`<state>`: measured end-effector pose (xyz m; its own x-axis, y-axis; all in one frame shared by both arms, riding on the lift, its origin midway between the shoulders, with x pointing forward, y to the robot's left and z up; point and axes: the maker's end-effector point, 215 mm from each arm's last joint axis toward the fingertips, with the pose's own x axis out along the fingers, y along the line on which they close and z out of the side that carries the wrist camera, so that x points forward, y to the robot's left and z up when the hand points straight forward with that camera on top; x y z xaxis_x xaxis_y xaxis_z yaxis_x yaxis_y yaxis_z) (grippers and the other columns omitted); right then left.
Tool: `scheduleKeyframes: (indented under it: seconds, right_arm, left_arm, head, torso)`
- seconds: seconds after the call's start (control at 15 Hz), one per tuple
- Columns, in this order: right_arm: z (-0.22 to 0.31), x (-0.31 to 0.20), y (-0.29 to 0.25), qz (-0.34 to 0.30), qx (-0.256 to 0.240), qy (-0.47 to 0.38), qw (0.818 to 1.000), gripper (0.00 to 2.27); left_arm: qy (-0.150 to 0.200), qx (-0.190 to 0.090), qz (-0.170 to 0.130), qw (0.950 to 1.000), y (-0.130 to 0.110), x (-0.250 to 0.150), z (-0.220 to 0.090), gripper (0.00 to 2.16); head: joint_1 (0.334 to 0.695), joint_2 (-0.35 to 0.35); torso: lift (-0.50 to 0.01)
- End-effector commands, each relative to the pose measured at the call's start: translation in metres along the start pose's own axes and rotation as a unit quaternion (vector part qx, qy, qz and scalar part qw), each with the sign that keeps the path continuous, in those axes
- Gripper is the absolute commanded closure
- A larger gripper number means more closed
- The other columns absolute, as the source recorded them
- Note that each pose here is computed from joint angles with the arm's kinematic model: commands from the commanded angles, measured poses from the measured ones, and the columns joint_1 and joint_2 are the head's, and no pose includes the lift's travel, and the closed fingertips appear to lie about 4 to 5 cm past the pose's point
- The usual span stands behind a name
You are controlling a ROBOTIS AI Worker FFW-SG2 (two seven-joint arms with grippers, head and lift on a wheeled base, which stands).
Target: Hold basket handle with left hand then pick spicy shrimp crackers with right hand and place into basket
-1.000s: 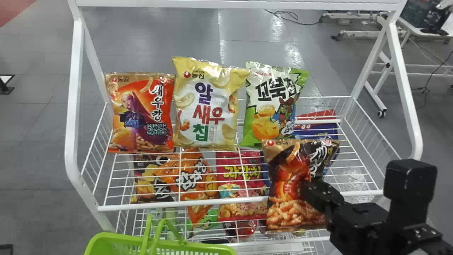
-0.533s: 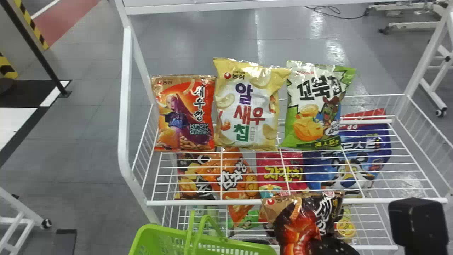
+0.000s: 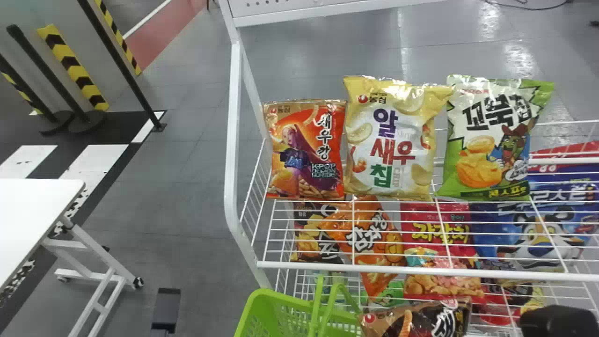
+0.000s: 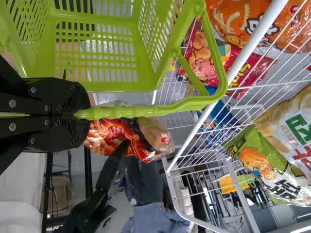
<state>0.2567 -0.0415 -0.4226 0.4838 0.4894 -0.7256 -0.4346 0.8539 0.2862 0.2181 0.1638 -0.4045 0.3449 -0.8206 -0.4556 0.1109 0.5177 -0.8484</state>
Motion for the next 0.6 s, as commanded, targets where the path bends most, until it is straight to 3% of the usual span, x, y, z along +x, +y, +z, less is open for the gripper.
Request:
scheduleKeyframes:
  seconds: [0.0,0.2,0.53]
  right_arm:
    - [-0.010,0.011,0.012,0.005,-0.012,0.016,1.000,1.65]
    - [-0.021,0.029,0.027,0.007,-0.038,0.037,0.999,1.65]
    - [-0.027,0.048,0.059,0.032,-0.061,0.050,0.996,1.65]
  left_arm:
    - [0.000,0.002,-0.001,1.0000,-0.002,0.001,0.000,1.89]
    - [0.002,0.001,-0.004,1.0000,-0.004,0.003,-0.002,1.89]
    - [0.004,0.002,-0.007,1.0000,-0.006,0.005,-0.003,1.89]
  head:
    - [0.695,0.302]
    - [0.695,0.350]
    - [0.695,0.350]
  torso:
    - [-0.037]
    - [-0.037]
    - [-0.037]
